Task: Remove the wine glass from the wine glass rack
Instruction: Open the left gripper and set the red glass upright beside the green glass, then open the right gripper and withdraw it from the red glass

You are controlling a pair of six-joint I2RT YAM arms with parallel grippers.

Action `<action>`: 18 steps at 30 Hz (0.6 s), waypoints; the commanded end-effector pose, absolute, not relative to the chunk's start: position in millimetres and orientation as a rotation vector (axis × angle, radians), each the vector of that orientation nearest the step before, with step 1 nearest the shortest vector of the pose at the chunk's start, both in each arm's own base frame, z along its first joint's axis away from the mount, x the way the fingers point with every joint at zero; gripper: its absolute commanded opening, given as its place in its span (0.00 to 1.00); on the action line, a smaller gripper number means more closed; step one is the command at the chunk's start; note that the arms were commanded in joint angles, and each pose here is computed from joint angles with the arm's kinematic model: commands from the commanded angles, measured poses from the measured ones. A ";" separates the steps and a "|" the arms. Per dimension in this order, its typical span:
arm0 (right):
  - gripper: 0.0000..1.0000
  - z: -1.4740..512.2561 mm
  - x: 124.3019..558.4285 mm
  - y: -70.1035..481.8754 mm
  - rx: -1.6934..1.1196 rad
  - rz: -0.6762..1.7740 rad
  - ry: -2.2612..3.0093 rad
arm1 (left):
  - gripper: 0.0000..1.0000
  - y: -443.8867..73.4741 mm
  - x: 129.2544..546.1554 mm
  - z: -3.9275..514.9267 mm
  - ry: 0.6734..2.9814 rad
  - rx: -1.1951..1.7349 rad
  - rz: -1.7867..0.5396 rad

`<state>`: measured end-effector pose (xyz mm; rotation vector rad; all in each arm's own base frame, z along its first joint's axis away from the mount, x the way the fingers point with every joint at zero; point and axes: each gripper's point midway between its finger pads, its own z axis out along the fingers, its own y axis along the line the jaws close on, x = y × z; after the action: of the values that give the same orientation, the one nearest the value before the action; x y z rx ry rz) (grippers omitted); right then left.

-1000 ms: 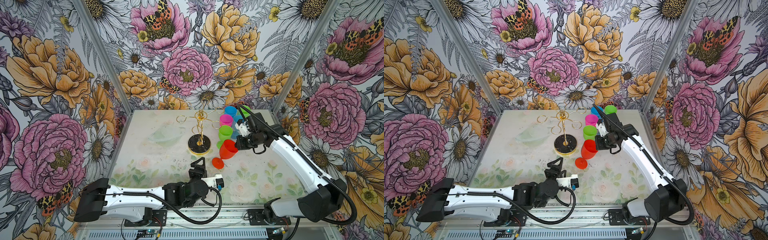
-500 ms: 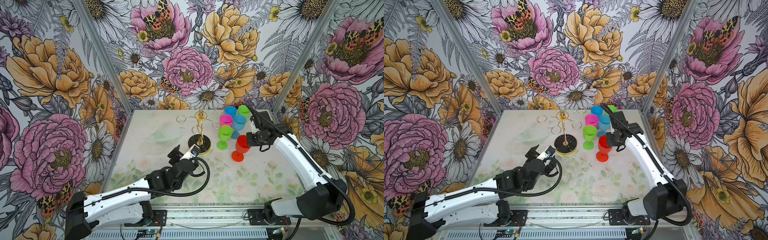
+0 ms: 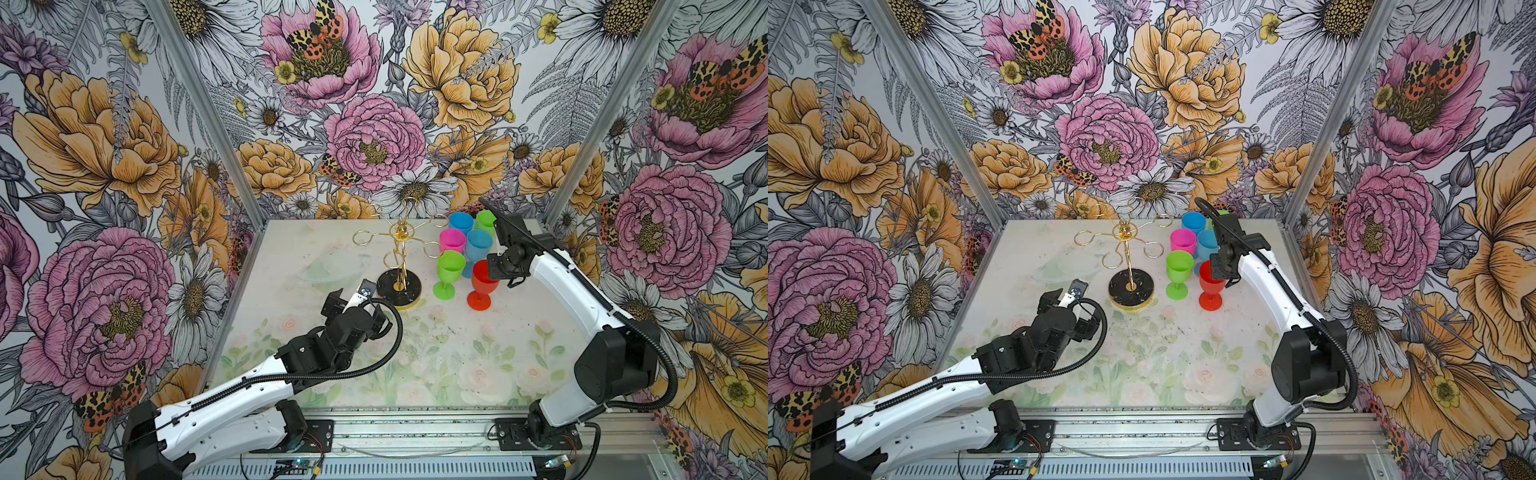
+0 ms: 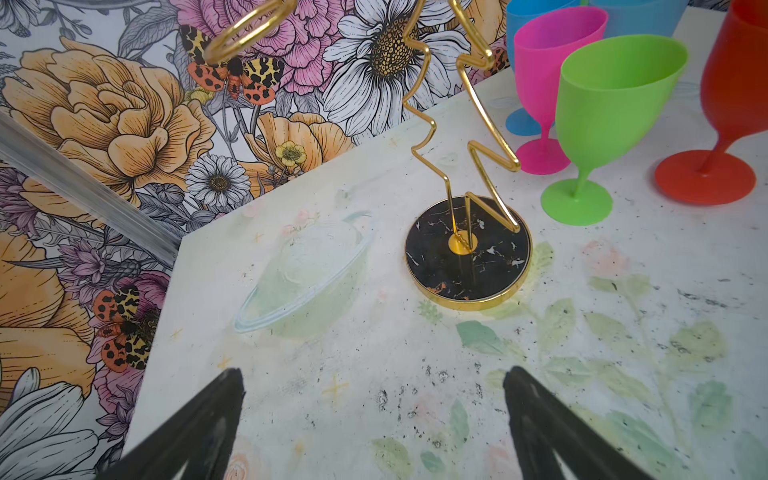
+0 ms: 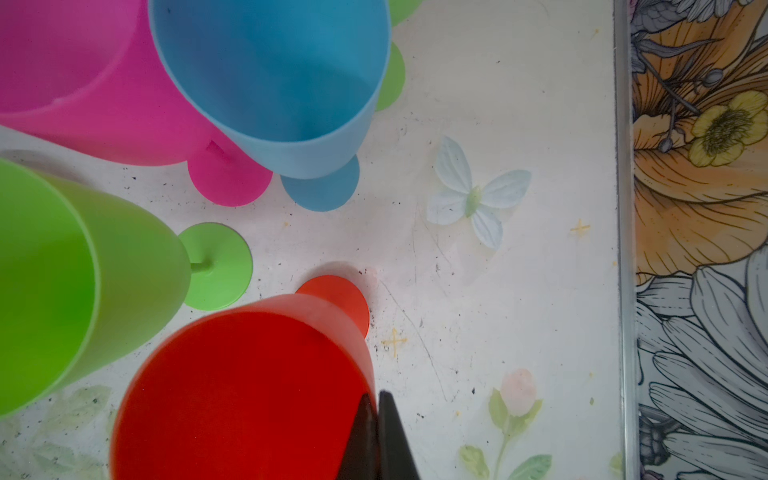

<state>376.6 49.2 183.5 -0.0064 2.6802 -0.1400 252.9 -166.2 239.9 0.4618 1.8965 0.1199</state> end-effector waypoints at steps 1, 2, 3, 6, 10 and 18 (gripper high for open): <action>0.00 197.1 397.3 47.7 0.025 -0.135 2.610 | 0.99 -161.6 250.6 242.9 1.907 0.435 0.066; 0.00 196.2 399.8 49.3 0.024 -0.128 2.608 | 0.99 -159.3 250.5 243.0 1.909 0.430 0.064; 0.00 194.8 401.8 49.7 0.026 -0.124 2.608 | 0.99 -157.3 250.4 242.1 1.912 0.428 0.064; 0.00 190.8 407.8 51.4 0.027 -0.110 2.611 | 0.99 -150.5 250.3 240.3 1.924 0.415 0.065; 0.00 187.2 415.1 54.8 0.031 -0.086 2.610 | 0.99 -143.9 248.5 237.8 1.932 0.402 0.063; 0.00 181.0 423.5 57.6 0.053 -0.042 2.618 | 0.99 -136.6 245.5 236.2 1.929 0.384 0.051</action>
<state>409.9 54.2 172.6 0.0203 2.6587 -0.0852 247.8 -138.3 241.7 0.3880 1.9147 0.0752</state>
